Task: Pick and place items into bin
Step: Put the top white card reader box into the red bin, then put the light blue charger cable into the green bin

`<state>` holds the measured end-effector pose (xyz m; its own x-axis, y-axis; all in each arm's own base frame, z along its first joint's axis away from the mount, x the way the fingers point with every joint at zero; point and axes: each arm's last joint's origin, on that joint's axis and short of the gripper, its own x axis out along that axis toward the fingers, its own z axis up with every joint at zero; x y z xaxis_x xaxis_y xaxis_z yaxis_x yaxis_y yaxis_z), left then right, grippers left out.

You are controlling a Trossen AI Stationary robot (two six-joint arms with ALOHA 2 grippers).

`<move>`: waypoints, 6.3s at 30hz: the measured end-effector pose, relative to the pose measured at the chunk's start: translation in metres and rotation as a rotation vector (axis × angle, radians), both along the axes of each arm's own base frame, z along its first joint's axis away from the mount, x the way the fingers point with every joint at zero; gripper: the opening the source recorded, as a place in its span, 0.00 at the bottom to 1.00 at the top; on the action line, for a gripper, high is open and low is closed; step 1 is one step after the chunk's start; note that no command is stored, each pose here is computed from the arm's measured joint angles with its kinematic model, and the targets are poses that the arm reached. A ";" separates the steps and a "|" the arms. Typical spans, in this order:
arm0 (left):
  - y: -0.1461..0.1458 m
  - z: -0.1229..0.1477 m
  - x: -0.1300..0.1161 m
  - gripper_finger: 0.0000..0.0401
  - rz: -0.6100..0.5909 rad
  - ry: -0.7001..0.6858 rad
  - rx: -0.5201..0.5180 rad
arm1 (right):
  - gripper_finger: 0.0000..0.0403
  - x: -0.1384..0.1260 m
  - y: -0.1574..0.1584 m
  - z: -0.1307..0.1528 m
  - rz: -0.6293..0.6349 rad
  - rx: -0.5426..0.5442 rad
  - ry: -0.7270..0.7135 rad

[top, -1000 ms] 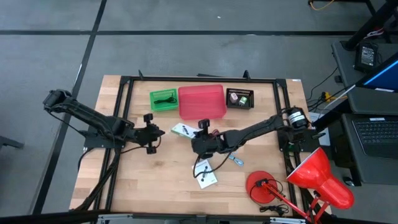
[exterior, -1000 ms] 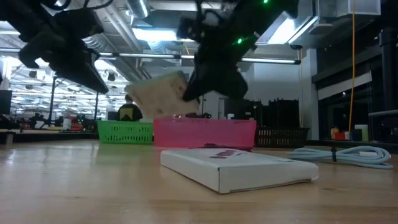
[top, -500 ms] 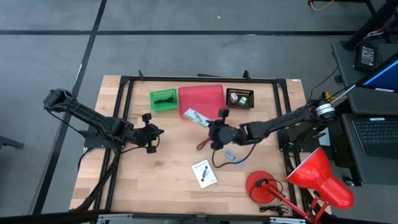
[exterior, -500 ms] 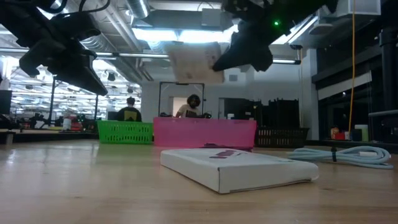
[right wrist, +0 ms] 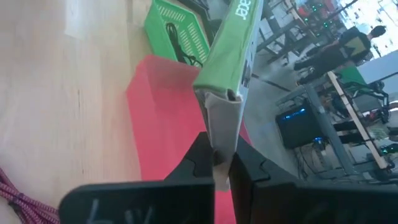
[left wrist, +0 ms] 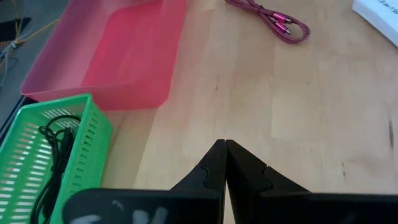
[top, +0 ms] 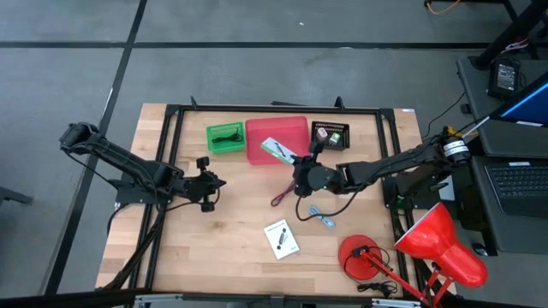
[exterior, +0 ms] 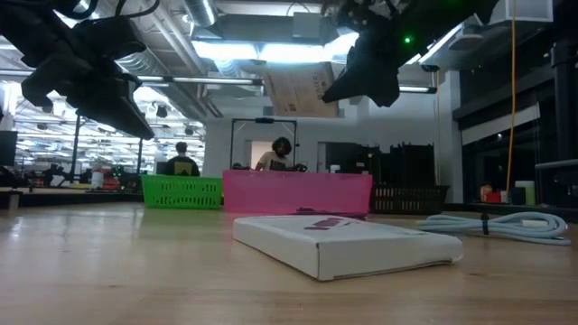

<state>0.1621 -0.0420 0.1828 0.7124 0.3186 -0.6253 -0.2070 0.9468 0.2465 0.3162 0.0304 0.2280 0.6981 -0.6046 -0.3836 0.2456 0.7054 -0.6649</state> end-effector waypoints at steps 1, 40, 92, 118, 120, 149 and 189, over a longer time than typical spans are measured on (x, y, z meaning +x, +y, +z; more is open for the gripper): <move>0.000 0.000 0.000 0.01 -0.003 0.001 -0.004 | 0.01 0.000 0.000 0.001 -0.001 -0.008 -0.004; -0.002 0.000 0.001 0.01 -0.042 0.007 -0.047 | 0.01 0.042 -0.065 -0.017 -0.177 -0.064 0.436; -0.002 0.000 0.001 0.01 -0.042 0.005 -0.047 | 0.26 0.050 -0.096 -0.061 -0.289 0.040 0.482; -0.003 0.003 0.004 0.01 -0.042 -0.035 -0.061 | 0.40 0.050 -0.070 0.002 -0.256 0.240 0.407; -0.003 0.003 0.003 0.01 -0.039 -0.036 -0.057 | 0.40 0.044 -0.062 0.014 -0.244 0.257 0.379; 0.009 0.020 0.022 0.01 -0.202 -0.174 0.022 | 0.36 -0.052 0.058 0.004 -0.275 0.774 0.224; 0.022 0.034 0.029 0.46 -0.016 -0.344 0.059 | 0.25 -0.066 0.119 -0.030 -0.401 0.941 0.304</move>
<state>0.1909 -0.0203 0.2164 0.8834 0.3337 -0.3290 -0.2722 0.9369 0.2192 0.2501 0.1494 0.1976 0.3104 -0.1385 -0.9405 0.4895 0.8714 0.0332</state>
